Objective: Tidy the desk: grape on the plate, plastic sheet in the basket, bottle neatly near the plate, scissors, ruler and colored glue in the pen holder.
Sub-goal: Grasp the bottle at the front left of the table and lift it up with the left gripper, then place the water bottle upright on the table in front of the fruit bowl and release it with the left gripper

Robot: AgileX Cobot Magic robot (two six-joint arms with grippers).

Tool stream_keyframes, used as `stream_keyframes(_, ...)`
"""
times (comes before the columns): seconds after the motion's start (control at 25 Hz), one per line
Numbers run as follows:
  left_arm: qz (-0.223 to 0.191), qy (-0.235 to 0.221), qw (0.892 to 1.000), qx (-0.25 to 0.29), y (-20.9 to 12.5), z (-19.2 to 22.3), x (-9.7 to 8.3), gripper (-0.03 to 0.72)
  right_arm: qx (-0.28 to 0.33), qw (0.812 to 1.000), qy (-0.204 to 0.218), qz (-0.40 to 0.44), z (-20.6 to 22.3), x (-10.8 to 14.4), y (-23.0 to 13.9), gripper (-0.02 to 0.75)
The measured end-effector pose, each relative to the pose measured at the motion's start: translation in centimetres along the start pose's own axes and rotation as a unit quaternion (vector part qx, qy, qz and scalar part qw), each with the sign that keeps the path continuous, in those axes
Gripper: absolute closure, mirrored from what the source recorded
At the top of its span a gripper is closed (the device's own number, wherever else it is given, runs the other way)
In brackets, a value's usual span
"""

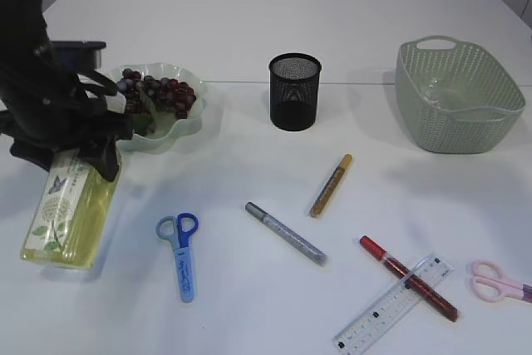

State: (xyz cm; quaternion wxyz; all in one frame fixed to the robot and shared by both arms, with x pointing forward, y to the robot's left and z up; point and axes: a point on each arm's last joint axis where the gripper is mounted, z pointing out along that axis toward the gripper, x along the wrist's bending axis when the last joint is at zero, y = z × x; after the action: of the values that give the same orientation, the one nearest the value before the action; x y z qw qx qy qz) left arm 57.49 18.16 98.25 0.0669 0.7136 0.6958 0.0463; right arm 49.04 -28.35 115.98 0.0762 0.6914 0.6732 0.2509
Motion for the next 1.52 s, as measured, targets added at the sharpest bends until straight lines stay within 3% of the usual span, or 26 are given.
stream_keyframes(0.16, 0.008, -0.014, 0.997, -0.079, -0.4, -3.9, 0.4, 0.271, 0.0, 1.0, 0.0, 0.0, 0.0, 0.0, 0.0, 0.299)
stream_keyframes(0.32, 0.018, -0.032, 0.986, -0.163, -1.8, -6.3, 1.1, 0.271, 0.0, 1.0, 0.0, 0.0, 0.0, 0.0, 0.0, 0.299)
stream_keyframes(0.72, 0.041, -0.087, 0.948, -0.305, -6.1, -2.4, 2.0, 0.272, 0.0, 1.0, 0.0, -0.003, 0.0, 0.0, 0.0, 0.299)
stream_keyframes(0.96, 0.047, -0.117, 0.913, -0.388, -7.1, -0.9, 2.7, 0.272, 0.0, 1.0, 0.0, -0.009, 0.0, 0.0, 0.0, 0.299)
stream_keyframes(1.28, 0.056, -0.092, 0.882, -0.458, -6.8, -0.9, 5.2, 0.272, 0.0, 1.0, 0.0, -0.031, 0.0, 0.0, 0.0, 0.299)
stream_keyframes(1.4, 0.062, -0.102, 0.862, -0.492, -7.0, -0.8, 5.1, 0.272, 0.0, 0.999, -0.001, -0.034, 0.0, 0.0, 0.0, 0.299)
stream_keyframes(1.52, 0.065, -0.105, 0.834, -0.538, -7.3, -0.8, 5.1, 0.272, 0.001, 0.999, -0.009, -0.037, 0.0, -0.2, 0.0, 0.299)
